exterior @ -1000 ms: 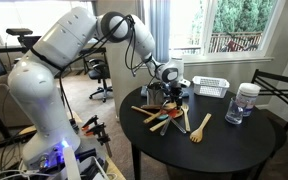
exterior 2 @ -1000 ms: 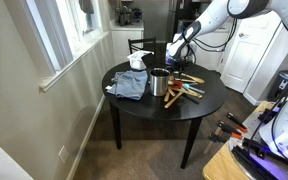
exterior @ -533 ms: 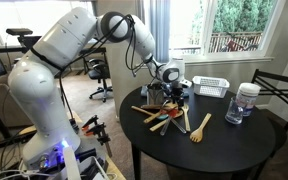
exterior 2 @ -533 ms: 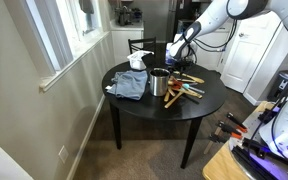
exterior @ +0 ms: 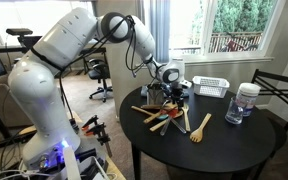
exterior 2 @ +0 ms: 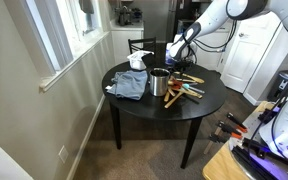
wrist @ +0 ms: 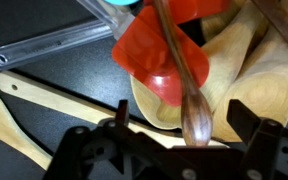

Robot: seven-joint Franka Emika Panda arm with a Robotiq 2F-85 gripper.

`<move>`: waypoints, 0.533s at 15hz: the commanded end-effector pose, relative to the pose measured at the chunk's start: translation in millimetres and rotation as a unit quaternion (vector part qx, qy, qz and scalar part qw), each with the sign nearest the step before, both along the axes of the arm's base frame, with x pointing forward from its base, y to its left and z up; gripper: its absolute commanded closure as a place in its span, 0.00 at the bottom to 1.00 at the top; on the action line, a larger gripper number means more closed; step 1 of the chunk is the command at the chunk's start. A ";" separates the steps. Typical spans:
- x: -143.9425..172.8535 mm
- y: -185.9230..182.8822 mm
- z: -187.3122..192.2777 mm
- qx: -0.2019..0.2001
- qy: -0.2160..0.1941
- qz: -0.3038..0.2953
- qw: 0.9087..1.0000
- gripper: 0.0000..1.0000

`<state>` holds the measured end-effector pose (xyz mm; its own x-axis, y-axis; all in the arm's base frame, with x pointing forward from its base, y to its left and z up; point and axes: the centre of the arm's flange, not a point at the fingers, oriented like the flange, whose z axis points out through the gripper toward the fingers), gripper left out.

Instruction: Put the wooden spoon inside the tin can

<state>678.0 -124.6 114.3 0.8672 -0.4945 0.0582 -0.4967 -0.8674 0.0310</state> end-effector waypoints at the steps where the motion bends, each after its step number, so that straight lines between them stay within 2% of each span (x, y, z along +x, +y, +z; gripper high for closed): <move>1: -3.8 -3.8 -8.6 -0.004 -0.011 -0.006 1.000 0.00; 8: -7.2 -9.4 -24.6 -0.005 -0.034 -0.009 0.999 0.00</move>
<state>674.9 -132.6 93.2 0.8617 -0.4978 0.0983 -0.5027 -0.8639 0.0316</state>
